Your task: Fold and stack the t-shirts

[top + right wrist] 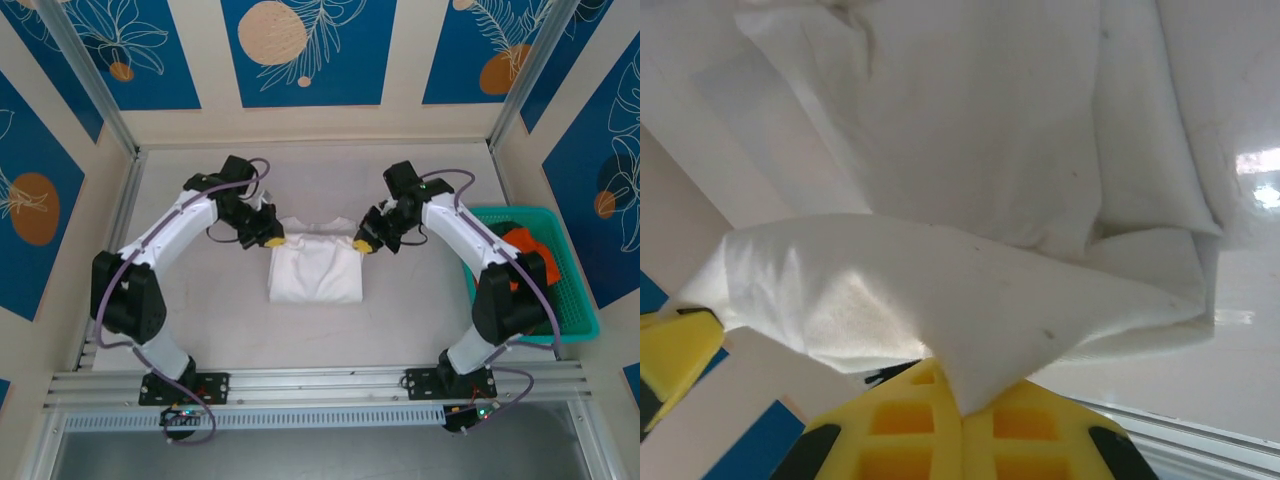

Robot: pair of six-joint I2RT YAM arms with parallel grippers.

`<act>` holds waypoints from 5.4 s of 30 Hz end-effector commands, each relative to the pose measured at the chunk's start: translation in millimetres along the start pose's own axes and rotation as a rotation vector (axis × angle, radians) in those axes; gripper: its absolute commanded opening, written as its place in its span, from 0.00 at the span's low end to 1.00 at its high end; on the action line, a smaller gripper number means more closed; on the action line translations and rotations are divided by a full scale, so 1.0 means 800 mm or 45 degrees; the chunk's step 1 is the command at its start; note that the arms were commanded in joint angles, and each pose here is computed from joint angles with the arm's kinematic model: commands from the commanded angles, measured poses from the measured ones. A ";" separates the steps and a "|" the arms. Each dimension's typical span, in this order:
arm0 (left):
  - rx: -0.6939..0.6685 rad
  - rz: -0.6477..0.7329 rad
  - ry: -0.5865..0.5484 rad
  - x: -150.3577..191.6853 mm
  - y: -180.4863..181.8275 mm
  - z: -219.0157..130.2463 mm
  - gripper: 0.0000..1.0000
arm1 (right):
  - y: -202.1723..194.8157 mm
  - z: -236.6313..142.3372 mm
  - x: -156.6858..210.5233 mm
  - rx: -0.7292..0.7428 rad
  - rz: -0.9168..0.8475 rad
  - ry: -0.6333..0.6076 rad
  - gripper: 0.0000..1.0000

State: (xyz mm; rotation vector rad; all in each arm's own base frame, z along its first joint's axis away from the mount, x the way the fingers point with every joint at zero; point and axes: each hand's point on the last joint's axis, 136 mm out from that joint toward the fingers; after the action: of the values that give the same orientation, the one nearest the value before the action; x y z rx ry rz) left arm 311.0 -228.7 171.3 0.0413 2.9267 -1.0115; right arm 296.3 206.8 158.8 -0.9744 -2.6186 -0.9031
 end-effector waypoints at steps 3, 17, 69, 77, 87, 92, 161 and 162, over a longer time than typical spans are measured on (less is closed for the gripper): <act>0.000 -0.059 -0.049 -0.059 0.017 0.008 0.00 | 0.046 0.005 -0.048 -0.014 0.093 0.048 0.00; -0.247 -0.353 -0.231 -0.189 0.148 0.040 0.38 | 0.118 0.068 -0.214 0.001 0.219 0.041 0.57; -0.191 0.390 -0.089 0.045 0.086 -0.003 0.66 | -0.065 0.045 0.051 -0.300 -0.671 -0.354 0.75; -0.061 0.346 -0.196 -0.055 0.100 0.020 0.75 | -0.048 -0.002 -0.021 -0.455 -0.632 -0.336 0.82; 0.085 0.318 -0.089 -0.052 0.097 0.071 0.67 | -0.026 0.059 -0.023 -0.288 -0.733 -0.094 0.64; 0.059 0.345 -0.005 -0.043 0.097 0.094 0.61 | -0.026 0.086 -0.037 -0.185 -0.737 -0.096 0.58; -0.119 0.748 0.387 0.059 -0.007 0.233 0.67 | -0.062 0.015 -0.068 -0.117 0.030 -0.530 0.28; -0.109 0.763 0.388 0.063 -0.009 0.228 0.68 | -0.060 0.023 -0.064 -0.135 0.035 -0.489 0.26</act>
State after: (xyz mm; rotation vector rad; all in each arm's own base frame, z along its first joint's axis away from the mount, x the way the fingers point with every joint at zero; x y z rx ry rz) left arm 300.3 -356.4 41.4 0.9858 2.8167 -0.8060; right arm 306.0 137.0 106.7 -1.3493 -3.0050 -0.7537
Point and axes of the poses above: each hand's point on the last joint's axis, 136 mm out from that joint toward the fingers, its own z axis out along the fingers, its own y axis along the line the jaws close on, x = y × z, and after that the axes turned 12 degrees about z, right-handed
